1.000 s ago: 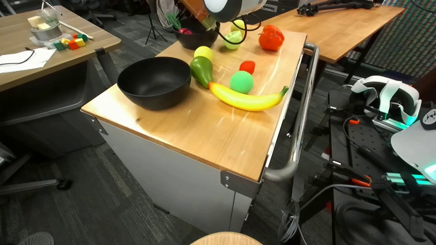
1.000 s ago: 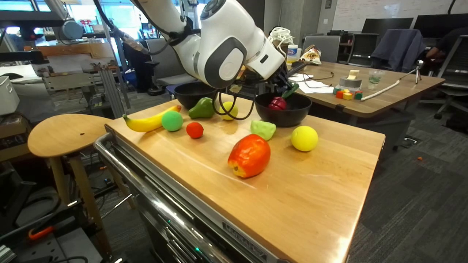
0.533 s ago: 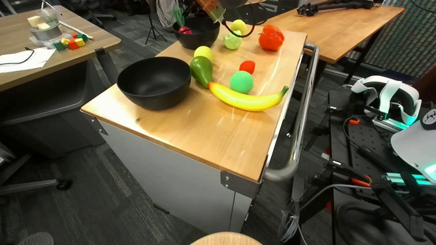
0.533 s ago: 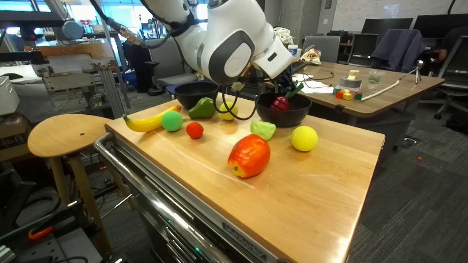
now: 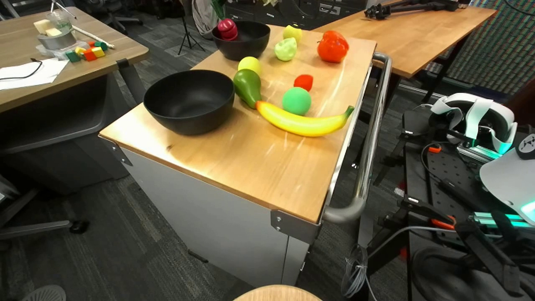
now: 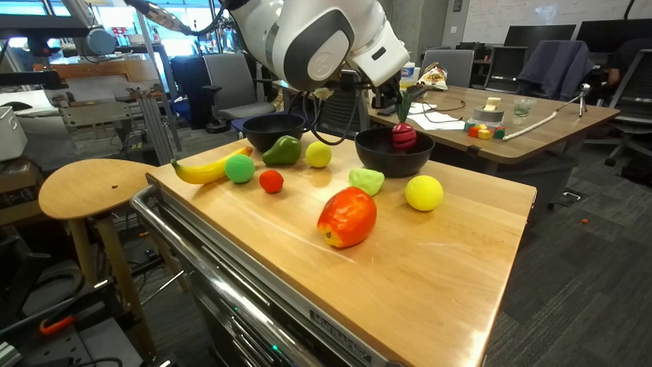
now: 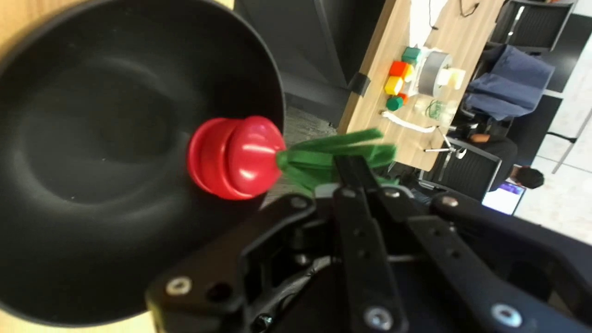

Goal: Take the fruit and vegetable toys out of the black bowls and put them on the counter

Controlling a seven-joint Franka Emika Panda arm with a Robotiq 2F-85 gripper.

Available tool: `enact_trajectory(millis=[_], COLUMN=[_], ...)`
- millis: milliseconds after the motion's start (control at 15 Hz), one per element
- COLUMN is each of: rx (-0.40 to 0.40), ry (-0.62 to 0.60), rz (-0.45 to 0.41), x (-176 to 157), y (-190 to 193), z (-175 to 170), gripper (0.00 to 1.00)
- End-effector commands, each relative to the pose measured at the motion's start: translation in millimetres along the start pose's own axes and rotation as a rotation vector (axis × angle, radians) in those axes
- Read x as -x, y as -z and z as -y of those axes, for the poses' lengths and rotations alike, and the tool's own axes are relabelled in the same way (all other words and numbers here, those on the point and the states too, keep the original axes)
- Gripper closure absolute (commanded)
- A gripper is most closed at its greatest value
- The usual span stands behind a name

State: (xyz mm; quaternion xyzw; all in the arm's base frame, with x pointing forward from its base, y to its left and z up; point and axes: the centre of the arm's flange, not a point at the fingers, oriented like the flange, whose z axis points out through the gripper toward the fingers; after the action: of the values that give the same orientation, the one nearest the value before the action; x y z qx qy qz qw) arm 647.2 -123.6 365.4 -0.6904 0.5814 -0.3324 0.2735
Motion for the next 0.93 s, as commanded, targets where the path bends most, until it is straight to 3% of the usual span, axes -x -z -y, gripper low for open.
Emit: enact_trajectory(millis=[0,333,400,533,867], rx=[-0.048,-0.056,-0.033,0.094,0.376], ry=[0.027,0.077,0.093,0.133,0.108], rz=[0.071,0.12,0.122,0.138,0.317], x=[-18,-37,-45,-59,-76], y=[59,108,108,103,70], z=[12,30,29,22,-18], gripper=[0.97,0.97,0.71,0.64,0.25])
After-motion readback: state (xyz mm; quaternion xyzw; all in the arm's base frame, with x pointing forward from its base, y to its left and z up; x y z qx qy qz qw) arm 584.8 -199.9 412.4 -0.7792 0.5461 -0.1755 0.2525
